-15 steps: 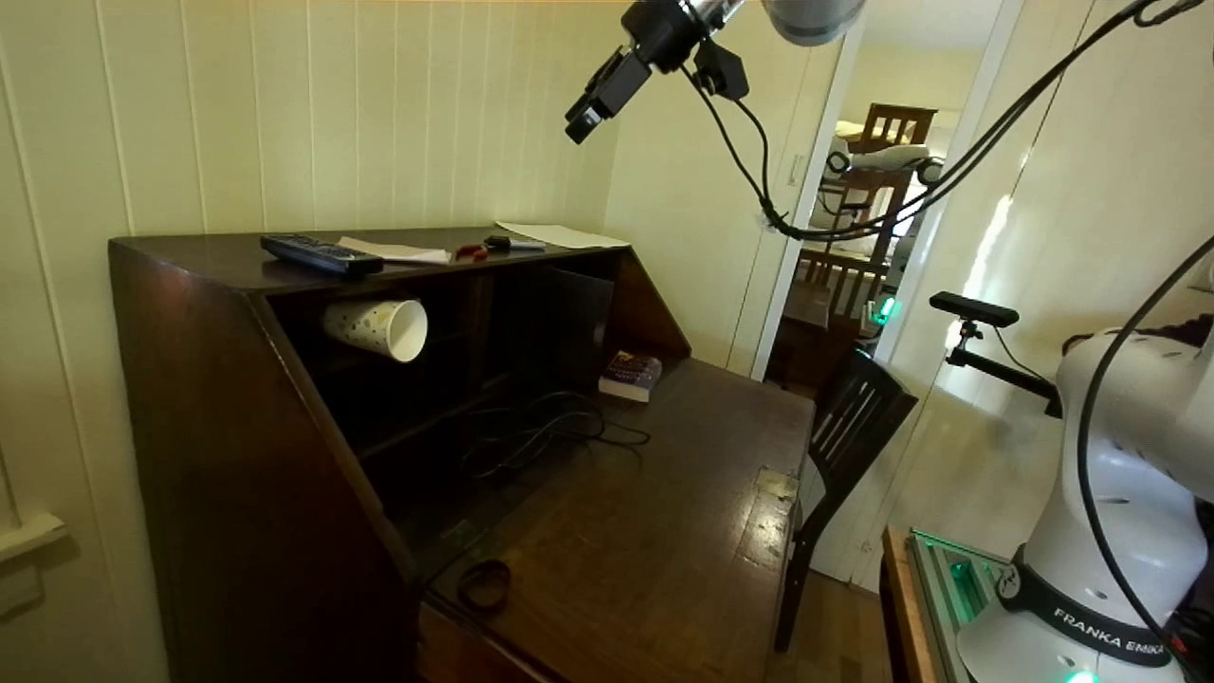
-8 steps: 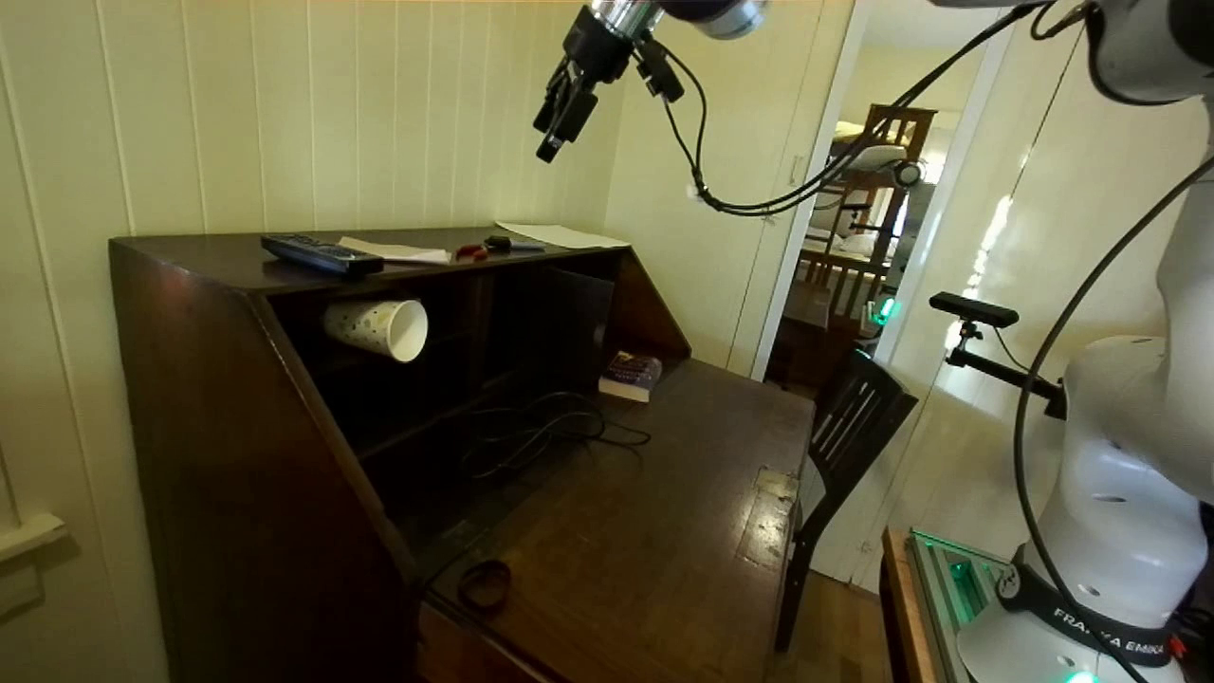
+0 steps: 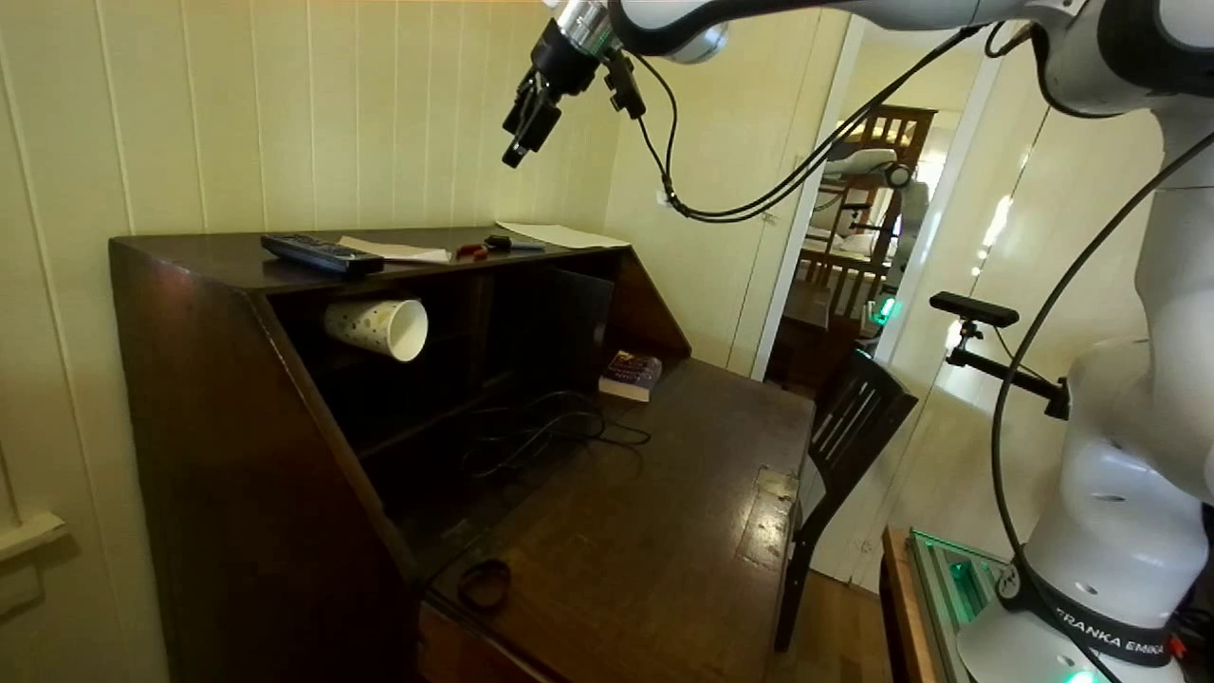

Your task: Put the white paper on the desktop.

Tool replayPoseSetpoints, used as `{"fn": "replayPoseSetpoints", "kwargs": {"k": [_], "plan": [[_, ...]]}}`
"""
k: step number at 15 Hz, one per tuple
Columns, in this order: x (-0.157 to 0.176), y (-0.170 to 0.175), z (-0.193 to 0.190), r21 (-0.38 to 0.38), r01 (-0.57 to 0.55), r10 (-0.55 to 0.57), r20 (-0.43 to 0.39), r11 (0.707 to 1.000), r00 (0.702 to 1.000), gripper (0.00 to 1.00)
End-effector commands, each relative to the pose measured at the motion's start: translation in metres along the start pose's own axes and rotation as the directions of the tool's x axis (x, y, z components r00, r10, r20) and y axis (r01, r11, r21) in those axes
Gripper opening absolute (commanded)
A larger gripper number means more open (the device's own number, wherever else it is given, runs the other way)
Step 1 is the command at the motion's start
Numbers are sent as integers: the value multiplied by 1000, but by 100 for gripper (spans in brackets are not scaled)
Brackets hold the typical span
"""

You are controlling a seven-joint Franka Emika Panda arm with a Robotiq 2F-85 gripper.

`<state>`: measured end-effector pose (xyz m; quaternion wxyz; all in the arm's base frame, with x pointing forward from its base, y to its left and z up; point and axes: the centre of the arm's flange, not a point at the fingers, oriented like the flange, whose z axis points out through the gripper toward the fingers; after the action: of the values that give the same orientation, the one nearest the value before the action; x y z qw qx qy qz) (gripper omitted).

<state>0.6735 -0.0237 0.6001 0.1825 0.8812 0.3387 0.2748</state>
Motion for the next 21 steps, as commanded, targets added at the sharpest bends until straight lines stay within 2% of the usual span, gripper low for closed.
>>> {"fn": "replayPoseSetpoints", "kwargs": {"k": [1,5,9,14,21], "plan": [[19,2,50,-22,-22,21,-60,1000,998,100],[34,-9,109,-38,-4,0,-99,999,995,100],[45,-22,148,-36,11,-16,-143,999,990,100],[48,-27,173,-35,10,-14,-137,999,991,100],[46,-28,185,-8,-20,19,-136,1000,990,100]]}}
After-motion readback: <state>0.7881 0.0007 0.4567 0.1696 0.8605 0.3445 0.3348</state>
